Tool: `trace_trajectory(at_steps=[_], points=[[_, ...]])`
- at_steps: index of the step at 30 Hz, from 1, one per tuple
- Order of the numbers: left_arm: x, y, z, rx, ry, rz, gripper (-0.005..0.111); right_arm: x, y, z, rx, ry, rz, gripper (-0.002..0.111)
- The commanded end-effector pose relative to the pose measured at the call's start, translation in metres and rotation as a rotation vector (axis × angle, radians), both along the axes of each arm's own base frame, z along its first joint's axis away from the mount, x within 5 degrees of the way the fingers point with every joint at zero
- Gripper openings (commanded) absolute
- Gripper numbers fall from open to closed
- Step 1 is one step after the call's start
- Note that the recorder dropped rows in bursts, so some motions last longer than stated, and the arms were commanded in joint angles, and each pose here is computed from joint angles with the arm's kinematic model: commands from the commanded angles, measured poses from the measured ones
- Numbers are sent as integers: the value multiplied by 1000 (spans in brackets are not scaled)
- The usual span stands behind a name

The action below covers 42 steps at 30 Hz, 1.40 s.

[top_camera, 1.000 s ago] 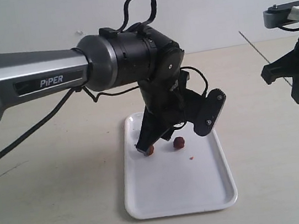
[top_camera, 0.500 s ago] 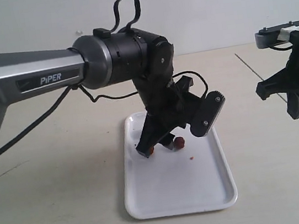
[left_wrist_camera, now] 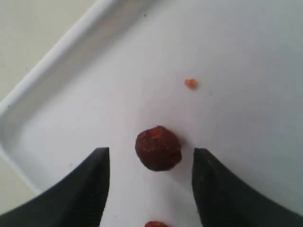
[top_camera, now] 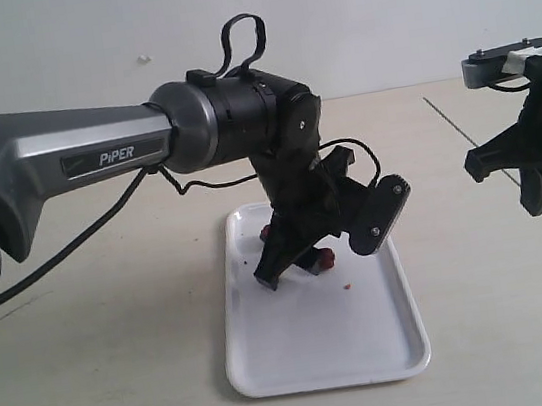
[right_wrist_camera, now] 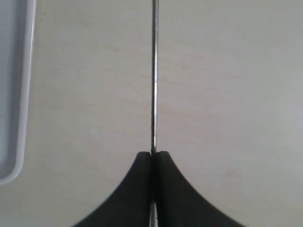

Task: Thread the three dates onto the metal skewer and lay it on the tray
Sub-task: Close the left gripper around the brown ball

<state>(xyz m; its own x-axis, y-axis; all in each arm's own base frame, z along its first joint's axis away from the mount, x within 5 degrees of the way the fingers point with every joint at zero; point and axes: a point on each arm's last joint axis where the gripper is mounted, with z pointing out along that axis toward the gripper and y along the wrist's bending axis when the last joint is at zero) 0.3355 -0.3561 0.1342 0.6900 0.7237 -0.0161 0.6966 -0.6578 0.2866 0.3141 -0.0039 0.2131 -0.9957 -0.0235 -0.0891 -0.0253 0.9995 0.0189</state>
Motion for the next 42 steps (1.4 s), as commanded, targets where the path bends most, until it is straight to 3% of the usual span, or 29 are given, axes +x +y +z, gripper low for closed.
trace_trajectory(at_steps=[1, 22, 28, 34, 42], points=[[3, -2, -5, -20, -2, 7, 52, 3, -2, 3, 0, -16, -3, 0], [4, -3, -23, -7, 10, 8, 52, 4, -2, 3, -3, -30, 5, 0], [4, -3, -23, -13, 17, 40, 36, 4, -2, 3, -3, -30, 5, 0], [4, -3, -23, -14, 18, 42, 40, 4, -2, 3, -3, -30, 5, 0], [4, -3, -23, -16, 15, 42, 36, 4, -2, 3, -1, -30, 4, 0]])
